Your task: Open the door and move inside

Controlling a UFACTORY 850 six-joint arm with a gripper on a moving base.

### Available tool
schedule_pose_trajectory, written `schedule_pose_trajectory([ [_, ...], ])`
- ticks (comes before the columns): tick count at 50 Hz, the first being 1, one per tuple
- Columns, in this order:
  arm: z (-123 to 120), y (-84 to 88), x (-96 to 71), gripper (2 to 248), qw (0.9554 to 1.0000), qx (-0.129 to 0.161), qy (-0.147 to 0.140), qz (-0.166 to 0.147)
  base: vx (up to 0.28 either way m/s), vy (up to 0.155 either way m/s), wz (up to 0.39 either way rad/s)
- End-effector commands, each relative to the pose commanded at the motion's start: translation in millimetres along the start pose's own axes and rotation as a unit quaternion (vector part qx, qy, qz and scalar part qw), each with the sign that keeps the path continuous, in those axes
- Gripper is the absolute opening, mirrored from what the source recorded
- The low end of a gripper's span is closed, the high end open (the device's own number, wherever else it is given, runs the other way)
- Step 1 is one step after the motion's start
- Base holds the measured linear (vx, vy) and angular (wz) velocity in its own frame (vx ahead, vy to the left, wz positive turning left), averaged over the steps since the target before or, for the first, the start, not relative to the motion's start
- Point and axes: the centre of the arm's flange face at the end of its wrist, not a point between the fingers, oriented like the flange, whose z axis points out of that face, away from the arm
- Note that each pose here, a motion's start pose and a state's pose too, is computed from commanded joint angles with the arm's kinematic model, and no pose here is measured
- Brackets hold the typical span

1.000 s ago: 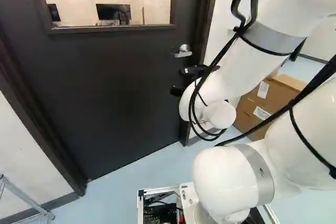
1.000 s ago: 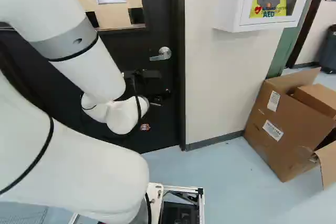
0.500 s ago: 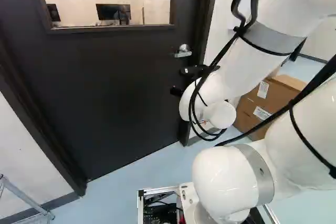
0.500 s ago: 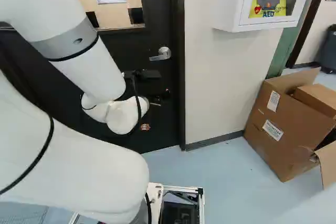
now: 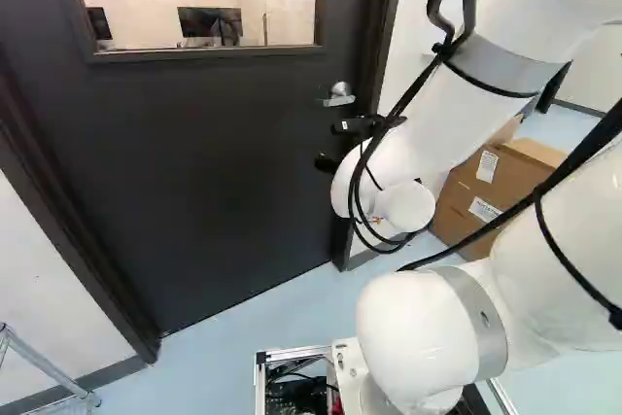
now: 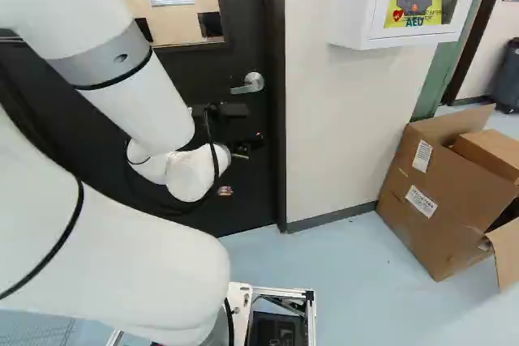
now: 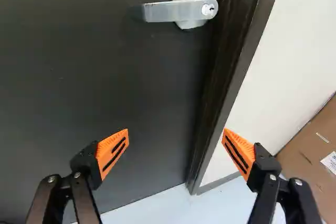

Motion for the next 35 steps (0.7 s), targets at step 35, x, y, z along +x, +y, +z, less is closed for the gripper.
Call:
schedule_pose_trajectory([
  [35, 11.6, 0.0, 39.5, 247, 0.9990, 0.000, 0.045, 0.000, 0.000, 0.000, 0.000],
])
